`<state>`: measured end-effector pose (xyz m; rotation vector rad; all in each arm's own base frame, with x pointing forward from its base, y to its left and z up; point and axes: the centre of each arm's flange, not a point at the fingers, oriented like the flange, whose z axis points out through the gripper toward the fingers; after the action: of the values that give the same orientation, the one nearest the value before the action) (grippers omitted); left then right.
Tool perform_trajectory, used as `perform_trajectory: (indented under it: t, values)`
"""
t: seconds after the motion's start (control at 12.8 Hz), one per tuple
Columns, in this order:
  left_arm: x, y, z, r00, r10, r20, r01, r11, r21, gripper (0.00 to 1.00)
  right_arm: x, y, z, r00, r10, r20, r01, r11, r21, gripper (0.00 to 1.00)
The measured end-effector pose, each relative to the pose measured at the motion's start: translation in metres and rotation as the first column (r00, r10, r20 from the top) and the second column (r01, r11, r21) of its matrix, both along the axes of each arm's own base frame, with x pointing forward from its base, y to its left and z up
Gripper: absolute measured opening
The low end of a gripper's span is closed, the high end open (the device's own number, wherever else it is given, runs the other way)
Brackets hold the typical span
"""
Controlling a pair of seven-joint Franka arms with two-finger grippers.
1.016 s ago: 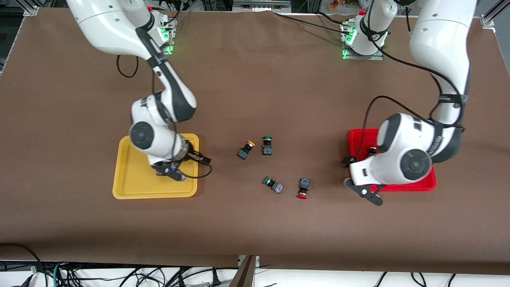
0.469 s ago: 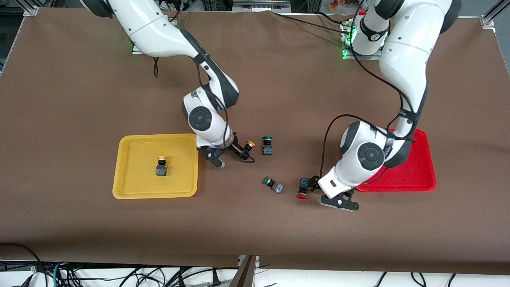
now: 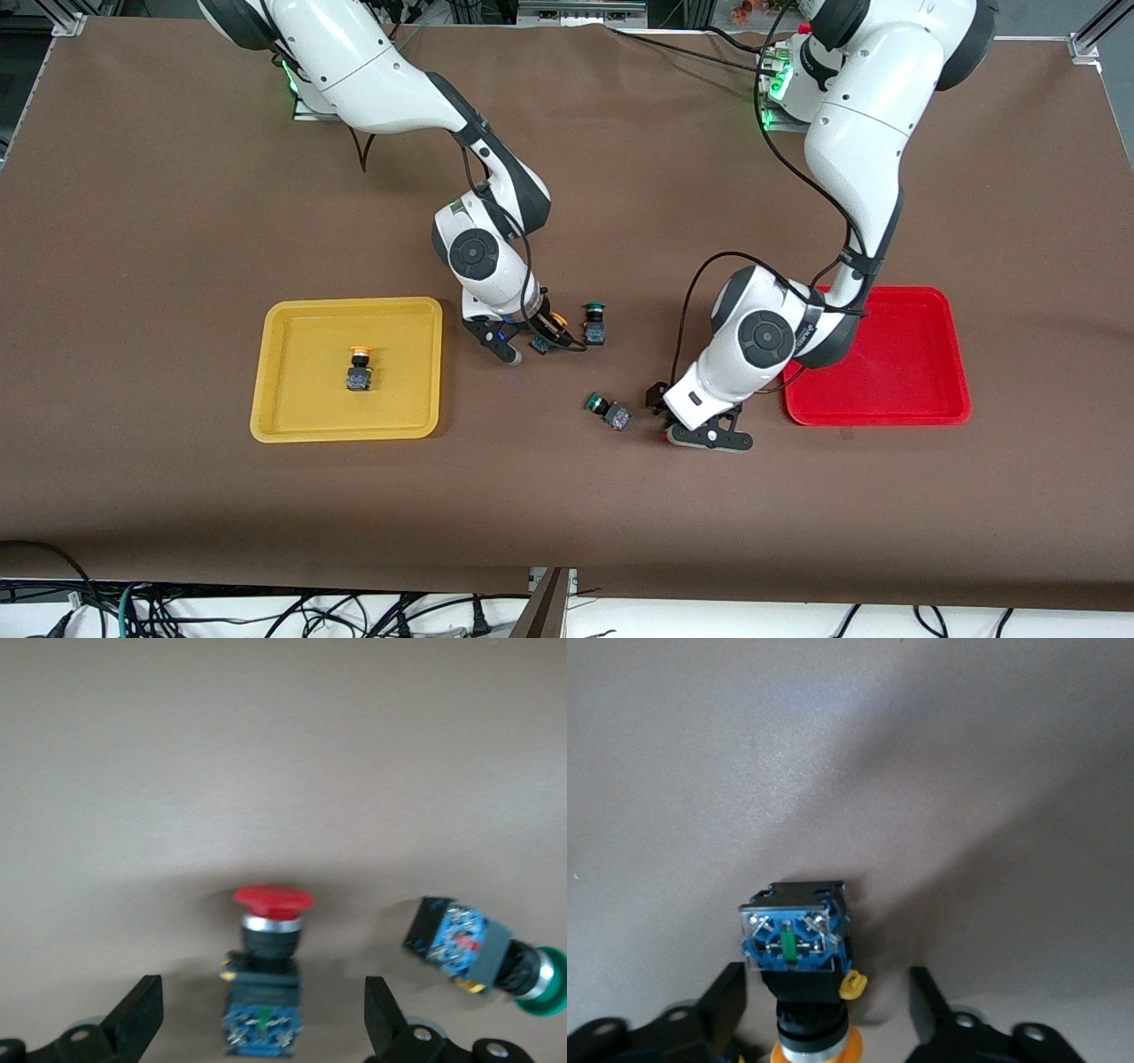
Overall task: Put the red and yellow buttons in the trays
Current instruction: 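Grasp the next yellow and red buttons with the right and left grippers, then lower the buttons into the yellow and red trays and open both grippers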
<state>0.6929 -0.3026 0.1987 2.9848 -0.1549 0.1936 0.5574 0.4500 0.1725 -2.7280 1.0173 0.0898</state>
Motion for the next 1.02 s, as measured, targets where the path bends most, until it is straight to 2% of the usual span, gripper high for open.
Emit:
perform_trajectory:
  t: [0.16,0.23,0.39,0.47,0.62,0.78,0.86,1.02]
  values:
    - [-0.003,-0.005,-0.015,1.000,-0.005,0.003,0.005,1.000,-0.003,1.00,0.005,-0.003,0.003,1.000,0.018,0.016,-0.017,1.000,-0.017,0.47]
    - [-0.005,-0.006,-0.021,1.000,-0.010,0.004,0.010,1.000,0.000,1.00,0.009,-0.008,0.004,0.999,0.033,0.014,-0.032,0.999,-0.040,0.43]
    - [-0.007,-0.010,-0.025,1.000,-0.026,0.008,0.026,1.000,0.010,0.78,0.025,-0.027,0.021,0.994,0.112,-0.018,-0.113,0.986,-0.120,0.43]
    - [-0.007,-0.010,-0.024,1.000,-0.026,0.010,0.026,1.000,0.011,0.65,0.039,-0.043,0.041,0.984,0.167,-0.055,-0.173,0.972,-0.156,0.43]
    - [-0.004,-0.006,-0.022,1.000,-0.021,0.015,0.021,1.000,0.015,0.42,0.074,-0.100,0.090,0.949,0.289,-0.126,-0.308,0.935,-0.176,0.43]
    - [0.001,0.003,-0.015,1.000,-0.010,0.012,0.010,1.000,0.029,0.40,0.099,-0.165,0.114,0.910,0.380,-0.163,-0.406,0.898,-0.172,0.43]
    - [0.005,0.014,-0.006,1.000,0.001,-0.010,-0.001,0.999,0.049,0.40,0.105,-0.188,0.112,0.899,0.401,-0.175,-0.429,0.886,-0.173,0.43]
    - [0.016,0.052,0.029,0.997,0.034,-0.071,-0.027,0.994,0.104,0.40,0.099,-0.198,0.094,0.886,0.415,-0.209,-0.450,0.876,-0.170,0.43]
